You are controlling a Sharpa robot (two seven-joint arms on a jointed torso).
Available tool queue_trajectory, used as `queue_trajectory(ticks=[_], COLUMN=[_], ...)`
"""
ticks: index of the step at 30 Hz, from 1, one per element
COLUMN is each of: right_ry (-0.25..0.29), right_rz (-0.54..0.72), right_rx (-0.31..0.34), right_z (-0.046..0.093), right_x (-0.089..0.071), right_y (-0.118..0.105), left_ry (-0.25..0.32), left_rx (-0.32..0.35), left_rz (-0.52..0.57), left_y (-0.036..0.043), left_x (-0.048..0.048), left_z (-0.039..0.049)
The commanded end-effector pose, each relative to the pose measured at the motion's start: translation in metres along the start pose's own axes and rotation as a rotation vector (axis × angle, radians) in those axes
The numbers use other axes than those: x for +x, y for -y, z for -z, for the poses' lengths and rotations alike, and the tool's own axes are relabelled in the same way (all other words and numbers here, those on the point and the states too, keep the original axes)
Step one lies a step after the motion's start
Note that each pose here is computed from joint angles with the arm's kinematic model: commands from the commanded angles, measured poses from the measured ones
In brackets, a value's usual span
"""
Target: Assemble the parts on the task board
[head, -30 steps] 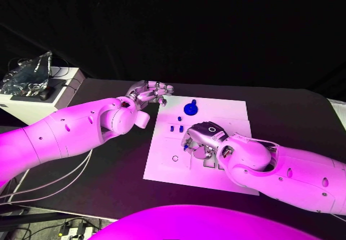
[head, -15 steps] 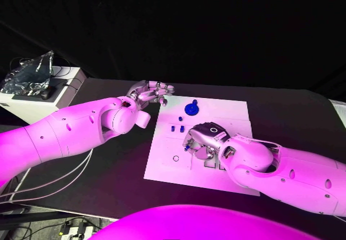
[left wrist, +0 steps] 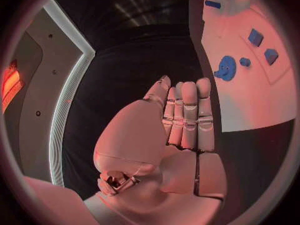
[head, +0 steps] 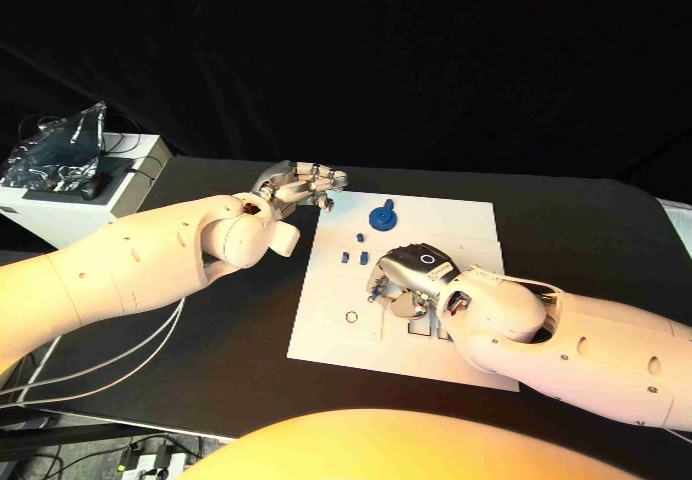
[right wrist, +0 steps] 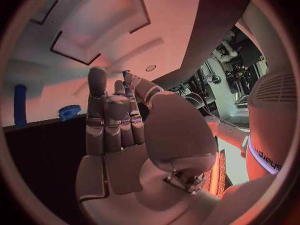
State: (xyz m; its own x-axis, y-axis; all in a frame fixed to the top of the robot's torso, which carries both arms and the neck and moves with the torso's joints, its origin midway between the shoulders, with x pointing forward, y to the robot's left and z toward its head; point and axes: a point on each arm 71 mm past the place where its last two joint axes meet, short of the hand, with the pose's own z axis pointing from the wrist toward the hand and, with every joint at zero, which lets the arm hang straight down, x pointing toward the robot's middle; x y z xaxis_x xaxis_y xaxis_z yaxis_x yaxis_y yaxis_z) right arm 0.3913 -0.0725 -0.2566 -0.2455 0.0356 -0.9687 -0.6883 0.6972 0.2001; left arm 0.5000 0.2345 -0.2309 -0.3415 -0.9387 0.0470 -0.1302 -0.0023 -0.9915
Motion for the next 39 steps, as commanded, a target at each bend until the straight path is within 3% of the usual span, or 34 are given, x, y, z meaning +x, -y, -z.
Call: queue_trajectory(ticks=[1,12,39], right_ry=[-0.015,0.002,-0.029], right_rz=[0.015,0.004,-0.004], right_rx=[-0.006,-0.02,-0.001], right_z=[-0.0008,-0.0009,-0.006], right_x=[0.003,0.0038,0.0126], right_y=[-0.0007,-0.0052,0.0023], left_ry=[-0.012,-0.013,-0.017], left_rx=[0.006,0.002,-0.004], left_rz=[0.0,0.0,0.0], left_y=[0.0011,0.0009,0.0006], left_x=[0.0017,0.001,0.0004], left_z=[-0.0001,0.0003,0.0008])
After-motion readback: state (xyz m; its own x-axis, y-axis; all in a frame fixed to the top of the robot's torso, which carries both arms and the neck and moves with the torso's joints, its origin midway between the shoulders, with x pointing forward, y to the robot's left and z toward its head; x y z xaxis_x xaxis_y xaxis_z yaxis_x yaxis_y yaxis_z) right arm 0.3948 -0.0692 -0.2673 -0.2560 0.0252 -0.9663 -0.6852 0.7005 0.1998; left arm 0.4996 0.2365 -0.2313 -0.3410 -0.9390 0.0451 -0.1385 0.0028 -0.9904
